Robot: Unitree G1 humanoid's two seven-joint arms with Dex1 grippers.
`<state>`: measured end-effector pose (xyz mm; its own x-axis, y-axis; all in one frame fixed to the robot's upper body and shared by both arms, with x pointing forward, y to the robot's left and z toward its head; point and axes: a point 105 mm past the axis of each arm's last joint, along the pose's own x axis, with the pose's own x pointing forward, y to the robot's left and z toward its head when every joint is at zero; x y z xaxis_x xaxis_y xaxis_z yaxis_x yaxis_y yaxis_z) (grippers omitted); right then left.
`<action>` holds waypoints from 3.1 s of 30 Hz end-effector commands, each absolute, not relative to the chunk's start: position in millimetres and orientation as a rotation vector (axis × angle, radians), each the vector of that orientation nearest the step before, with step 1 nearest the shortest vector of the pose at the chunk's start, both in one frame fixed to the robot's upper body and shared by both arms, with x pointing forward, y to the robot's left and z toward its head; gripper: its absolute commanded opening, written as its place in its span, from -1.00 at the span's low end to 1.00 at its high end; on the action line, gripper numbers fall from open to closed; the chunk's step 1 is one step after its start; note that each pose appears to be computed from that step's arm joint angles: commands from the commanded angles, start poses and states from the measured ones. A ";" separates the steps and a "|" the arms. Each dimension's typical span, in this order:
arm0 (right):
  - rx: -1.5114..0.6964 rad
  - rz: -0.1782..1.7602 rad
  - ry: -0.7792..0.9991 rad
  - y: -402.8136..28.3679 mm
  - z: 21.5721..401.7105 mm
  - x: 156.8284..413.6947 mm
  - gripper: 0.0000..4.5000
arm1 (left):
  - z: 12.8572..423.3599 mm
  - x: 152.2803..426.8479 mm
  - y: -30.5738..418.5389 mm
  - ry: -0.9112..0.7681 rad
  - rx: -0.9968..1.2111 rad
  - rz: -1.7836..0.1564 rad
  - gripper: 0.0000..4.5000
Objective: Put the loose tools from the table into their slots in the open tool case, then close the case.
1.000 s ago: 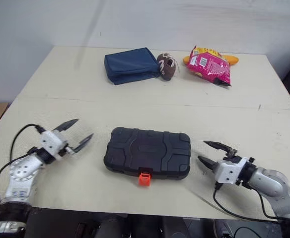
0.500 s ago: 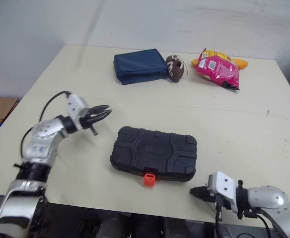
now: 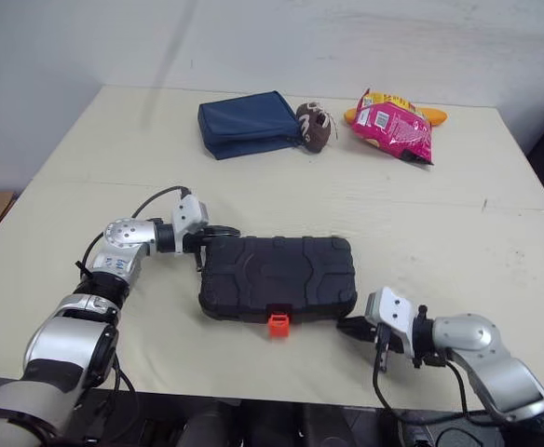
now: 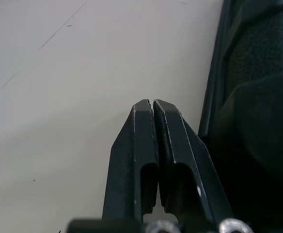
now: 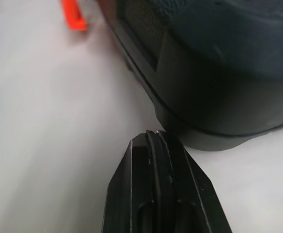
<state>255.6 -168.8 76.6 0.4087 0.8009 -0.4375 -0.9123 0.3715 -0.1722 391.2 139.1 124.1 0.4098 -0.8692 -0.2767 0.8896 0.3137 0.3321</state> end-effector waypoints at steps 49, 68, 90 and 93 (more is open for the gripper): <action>-0.239 0.895 0.273 -138.4 99.4 254.9 -1.00 | 119.9 331.4 37.5 0.033 0.565 -1.406 -0.96; -0.129 0.944 0.104 -90.7 101.9 287.3 -1.00 | 102.5 324.3 40.8 0.088 0.539 -1.427 -0.96; -0.084 0.937 0.034 -112.3 141.5 288.2 -1.00 | 95.0 328.0 54.2 0.057 0.477 -1.380 -0.96; -0.167 0.873 0.001 -142.2 156.9 291.3 -1.00 | 134.5 334.1 67.5 -0.135 0.387 -1.294 -0.96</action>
